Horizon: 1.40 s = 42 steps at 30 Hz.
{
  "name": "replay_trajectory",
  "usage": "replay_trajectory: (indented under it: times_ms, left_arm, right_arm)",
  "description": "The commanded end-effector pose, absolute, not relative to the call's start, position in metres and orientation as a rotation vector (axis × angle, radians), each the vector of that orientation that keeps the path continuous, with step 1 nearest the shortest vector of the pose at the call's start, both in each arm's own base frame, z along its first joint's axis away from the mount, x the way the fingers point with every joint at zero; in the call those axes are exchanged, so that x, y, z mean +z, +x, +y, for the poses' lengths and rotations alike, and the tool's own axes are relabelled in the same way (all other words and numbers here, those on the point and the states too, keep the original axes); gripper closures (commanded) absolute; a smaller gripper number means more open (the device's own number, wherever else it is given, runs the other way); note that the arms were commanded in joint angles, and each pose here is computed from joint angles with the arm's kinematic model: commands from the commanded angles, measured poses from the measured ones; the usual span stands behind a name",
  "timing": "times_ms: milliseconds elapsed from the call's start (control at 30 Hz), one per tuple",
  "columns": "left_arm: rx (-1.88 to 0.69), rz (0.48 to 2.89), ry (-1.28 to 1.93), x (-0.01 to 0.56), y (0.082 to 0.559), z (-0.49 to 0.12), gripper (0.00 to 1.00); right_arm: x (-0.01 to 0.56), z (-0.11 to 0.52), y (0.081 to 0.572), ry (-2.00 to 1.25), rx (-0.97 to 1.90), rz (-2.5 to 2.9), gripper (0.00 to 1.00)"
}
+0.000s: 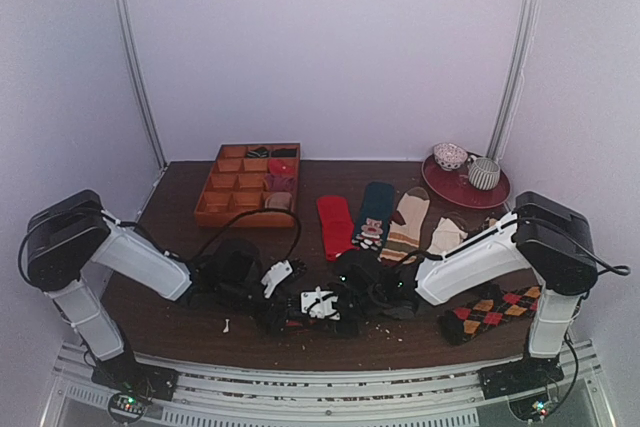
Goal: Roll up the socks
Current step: Roll a pair of socks at the center of the board, then pick up the pair of socks from the center of the board.
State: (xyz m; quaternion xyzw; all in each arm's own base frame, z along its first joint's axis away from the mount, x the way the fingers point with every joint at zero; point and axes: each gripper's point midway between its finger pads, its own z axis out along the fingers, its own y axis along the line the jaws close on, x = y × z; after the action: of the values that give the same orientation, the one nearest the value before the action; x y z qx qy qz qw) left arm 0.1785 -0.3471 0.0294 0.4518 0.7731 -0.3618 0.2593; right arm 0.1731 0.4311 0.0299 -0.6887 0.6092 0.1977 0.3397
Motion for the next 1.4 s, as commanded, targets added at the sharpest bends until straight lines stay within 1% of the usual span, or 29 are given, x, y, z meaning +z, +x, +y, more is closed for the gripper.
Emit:
replay_trajectory:
  times_ms: [0, 100, 267, 400, 533, 633, 667, 733, 800, 867, 900, 933, 1033, 1133, 1200, 1267, 1367]
  left_arm:
    - [-0.900, 2.251, 1.214, -0.003, 0.165, -0.317, 0.19]
    - [-0.913, 2.286, 1.202, -0.009, 0.156, -0.310, 0.21]
    - [-0.932, 2.266, 1.199, -0.004, 0.154, -0.311, 0.21]
    - [-0.943, 2.277, 1.219, -0.010, 0.152, -0.313, 0.27]
    - [-0.976, 2.296, 1.232, -0.016, 0.145, -0.311, 0.41]
    - [-0.985, 2.308, 1.233, -0.018, 0.141, -0.309, 0.55]
    - [-0.992, 2.314, 1.234, -0.019, 0.139, -0.308, 0.58]
    - [-0.999, 2.323, 1.232, -0.020, 0.137, -0.307, 0.60]
    - [-0.998, 2.339, 1.229, -0.023, 0.134, -0.303, 0.65]
    - [-1.008, 2.342, 1.232, -0.024, 0.132, -0.302, 0.80]
    - [-1.010, 2.343, 1.233, -0.025, 0.131, -0.302, 0.91]
    - [-1.013, 2.342, 1.237, -0.026, 0.131, -0.303, 1.00]
    - [-1.027, 2.319, 1.243, -0.025, 0.132, -0.305, 1.00]
    - [-0.988, 2.311, 1.227, -0.025, 0.139, -0.306, 1.00]
    - [-0.939, 2.315, 1.202, -0.025, 0.146, -0.305, 1.00]
    - [-0.889, 2.315, 1.165, -0.022, 0.155, -0.303, 1.00]
    - [-0.825, 2.299, 1.096, -0.009, 0.175, -0.304, 1.00]
  right_arm:
    - [-0.021, 0.398, 0.166, -1.904, 0.407, 1.740, 0.74]
    - [-0.022, 0.399, 0.166, -1.906, 0.404, 1.746, 0.74]
    - [-0.025, 0.399, 0.167, -1.919, 0.395, 1.748, 0.74]
    - [-0.026, 0.398, 0.168, -1.923, 0.386, 1.754, 0.74]
    - [-0.027, 0.396, 0.168, -1.921, 0.379, 1.760, 0.74]
    - [-0.028, 0.396, 0.168, -1.924, 0.378, 1.763, 0.74]
    - [-0.028, 0.396, 0.168, -1.924, 0.378, 1.763, 0.74]
    - [-0.029, 0.396, 0.169, -1.925, 0.372, 1.767, 0.75]
    - [-0.028, 0.397, 0.170, -1.923, 0.371, 1.766, 0.75]
    - [-0.028, 0.398, 0.171, -1.918, 0.372, 1.768, 0.75]
    - [-0.027, 0.398, 0.171, -1.914, 0.374, 1.772, 0.75]
    - [-0.028, 0.399, 0.172, -1.913, 0.375, 1.776, 0.75]
    - [-0.026, 0.402, 0.174, -1.891, 0.389, 1.794, 0.75]
    - [-0.013, 0.408, 0.182, -1.812, 0.429, 1.826, 0.74]
    - [0.003, 0.413, 0.193, -1.719, 0.483, 1.853, 0.69]
    - [0.026, 0.417, 0.205, -1.611, 0.550, 1.869, 0.62]
    - [0.070, 0.415, 0.226, -1.421, 0.636, 1.849, 0.56]
